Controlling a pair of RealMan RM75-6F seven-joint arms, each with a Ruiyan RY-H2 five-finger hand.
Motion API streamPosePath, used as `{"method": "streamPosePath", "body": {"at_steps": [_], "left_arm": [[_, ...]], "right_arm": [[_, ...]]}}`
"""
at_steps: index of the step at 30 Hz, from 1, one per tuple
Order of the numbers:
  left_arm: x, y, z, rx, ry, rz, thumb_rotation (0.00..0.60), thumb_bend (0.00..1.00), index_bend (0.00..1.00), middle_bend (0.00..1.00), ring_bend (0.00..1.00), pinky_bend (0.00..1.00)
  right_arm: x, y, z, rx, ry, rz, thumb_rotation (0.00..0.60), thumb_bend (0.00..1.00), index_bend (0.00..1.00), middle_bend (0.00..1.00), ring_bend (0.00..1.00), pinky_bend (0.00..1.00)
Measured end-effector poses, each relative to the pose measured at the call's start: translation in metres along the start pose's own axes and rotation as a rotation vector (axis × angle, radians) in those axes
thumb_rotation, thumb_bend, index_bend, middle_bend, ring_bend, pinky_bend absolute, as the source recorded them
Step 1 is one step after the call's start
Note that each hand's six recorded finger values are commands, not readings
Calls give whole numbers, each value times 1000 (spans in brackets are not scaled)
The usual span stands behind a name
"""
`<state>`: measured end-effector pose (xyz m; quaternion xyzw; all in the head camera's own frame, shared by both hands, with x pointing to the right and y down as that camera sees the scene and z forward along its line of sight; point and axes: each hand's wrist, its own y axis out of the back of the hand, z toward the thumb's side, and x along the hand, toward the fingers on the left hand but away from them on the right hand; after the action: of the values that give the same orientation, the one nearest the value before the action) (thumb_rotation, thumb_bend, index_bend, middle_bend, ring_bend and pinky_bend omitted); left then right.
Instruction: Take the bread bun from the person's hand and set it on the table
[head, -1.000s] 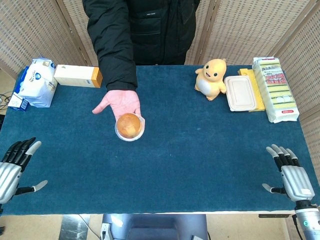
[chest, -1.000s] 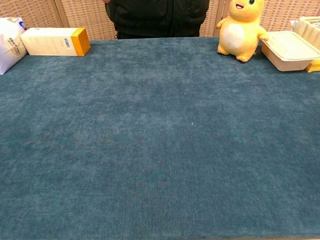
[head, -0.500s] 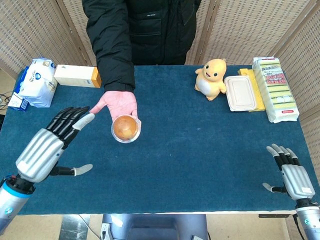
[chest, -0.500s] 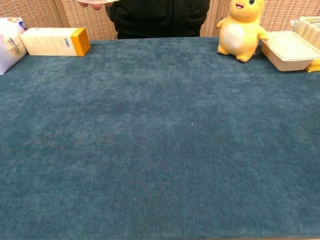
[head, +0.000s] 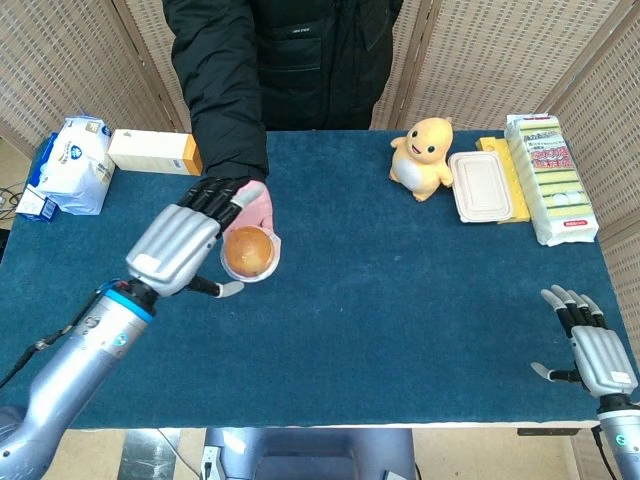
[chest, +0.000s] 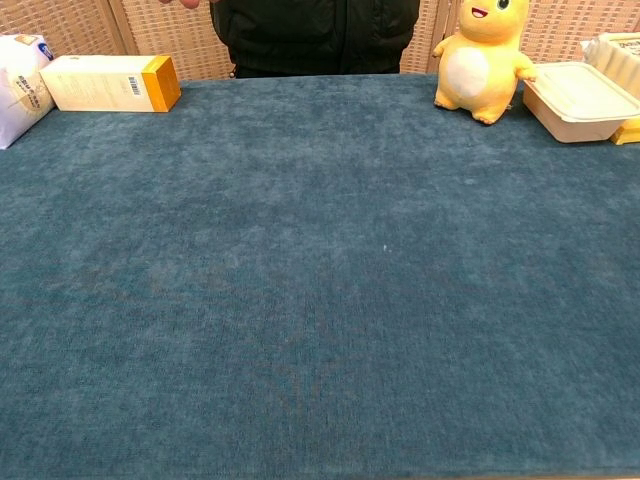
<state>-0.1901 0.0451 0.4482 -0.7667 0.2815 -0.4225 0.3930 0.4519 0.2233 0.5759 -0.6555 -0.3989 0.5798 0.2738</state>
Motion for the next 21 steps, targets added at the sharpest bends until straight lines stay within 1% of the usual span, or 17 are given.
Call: {"method": "streamPosePath", "body": {"at_steps": [4,8,12,16,17,19,21], "left_arm": [[13,-15,12,15,-6,-33,600,31,0,0,0,40],[18,-18,11,22,19,-19,600,33,0,14,1,170],[19,-16,5,30,61,14,600,51,0,104,49,257],[19,-17,1,27,90,29,600,75,4,165,109,304],[19,-18,0,27,93,32,600,89,16,190,138,328],[20,-18,-1,32,98,38,600,114,84,251,196,373],[21,-17,-3,36,104,49,600,143,214,353,278,434]], "right_arm": [[-1,0,0,-1,2,1,600,30,59,0,0,0],[-1,0,-1,-2,-1,0,600,30,59,0,0,0],[-1,0,-1,-2,-2,1,600,31,59,0,0,0],[-1,-2,0,3,2,8,600,31,59,0,0,0],[-1,-2,0,4,2,9,600,31,59,0,0,0],[-1,-3,0,5,1,10,600,30,59,0,0,0],[-1,-3,0,6,1,11,600,30,59,0,0,0]]}}
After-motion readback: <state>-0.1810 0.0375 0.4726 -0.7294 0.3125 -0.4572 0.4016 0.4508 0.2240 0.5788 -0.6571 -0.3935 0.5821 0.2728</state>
